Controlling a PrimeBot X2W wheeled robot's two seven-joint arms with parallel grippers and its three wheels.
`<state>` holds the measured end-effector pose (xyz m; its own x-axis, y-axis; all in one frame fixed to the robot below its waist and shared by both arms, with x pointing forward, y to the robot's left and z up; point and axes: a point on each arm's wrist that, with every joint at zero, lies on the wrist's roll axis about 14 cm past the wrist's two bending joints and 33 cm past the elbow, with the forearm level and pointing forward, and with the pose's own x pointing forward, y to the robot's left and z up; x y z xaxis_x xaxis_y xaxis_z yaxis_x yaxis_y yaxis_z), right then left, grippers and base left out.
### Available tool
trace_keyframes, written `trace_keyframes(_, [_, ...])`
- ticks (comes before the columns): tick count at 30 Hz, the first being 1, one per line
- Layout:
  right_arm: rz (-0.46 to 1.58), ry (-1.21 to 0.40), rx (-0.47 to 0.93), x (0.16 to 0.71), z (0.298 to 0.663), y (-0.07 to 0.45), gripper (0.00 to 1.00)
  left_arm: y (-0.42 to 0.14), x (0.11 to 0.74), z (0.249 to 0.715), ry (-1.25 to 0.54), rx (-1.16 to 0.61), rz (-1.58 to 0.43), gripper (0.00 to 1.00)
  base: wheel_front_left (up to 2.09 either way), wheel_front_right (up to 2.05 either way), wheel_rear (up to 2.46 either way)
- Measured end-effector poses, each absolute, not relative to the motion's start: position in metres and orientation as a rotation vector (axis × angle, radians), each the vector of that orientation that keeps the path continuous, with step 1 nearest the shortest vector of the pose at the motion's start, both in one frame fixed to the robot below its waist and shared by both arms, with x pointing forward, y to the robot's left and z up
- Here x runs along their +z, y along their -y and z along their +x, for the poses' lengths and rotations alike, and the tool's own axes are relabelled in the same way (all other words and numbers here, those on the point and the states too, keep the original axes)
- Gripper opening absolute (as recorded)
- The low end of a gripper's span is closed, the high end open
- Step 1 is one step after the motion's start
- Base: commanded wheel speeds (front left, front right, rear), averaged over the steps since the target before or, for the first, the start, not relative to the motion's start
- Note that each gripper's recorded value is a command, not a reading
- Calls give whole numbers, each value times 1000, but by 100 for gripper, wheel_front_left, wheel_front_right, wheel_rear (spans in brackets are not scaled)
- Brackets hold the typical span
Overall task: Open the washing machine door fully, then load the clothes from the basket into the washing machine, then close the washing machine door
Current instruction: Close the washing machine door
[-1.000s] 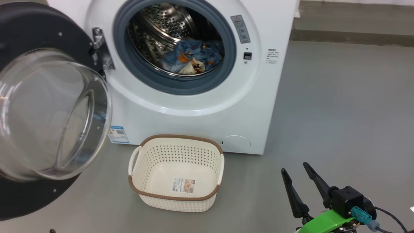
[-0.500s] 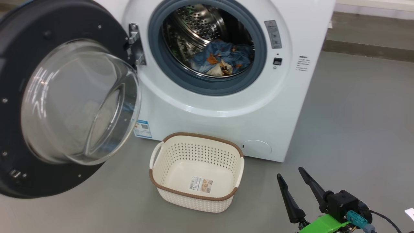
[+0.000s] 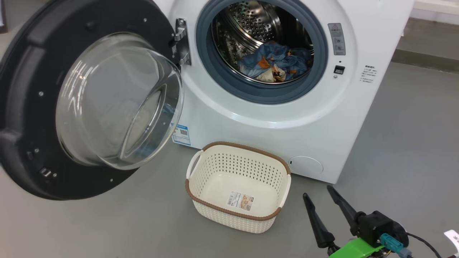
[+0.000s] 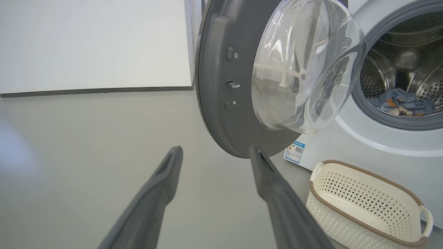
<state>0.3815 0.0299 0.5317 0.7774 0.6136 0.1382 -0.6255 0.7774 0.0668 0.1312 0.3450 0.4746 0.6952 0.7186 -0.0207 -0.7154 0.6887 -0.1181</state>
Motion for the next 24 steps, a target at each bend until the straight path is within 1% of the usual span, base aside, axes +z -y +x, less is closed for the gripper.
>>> trace_keyframes(13, [91, 109, 749, 529, 378, -55, 100, -351, 475, 122, 20, 866, -123, 100, 0, 0, 0])
trace_keyframes(24, [85, 106, 763, 528, 379, -59, 100, -353, 478, 120, 29, 877, -124, 100, 0, 0, 0])
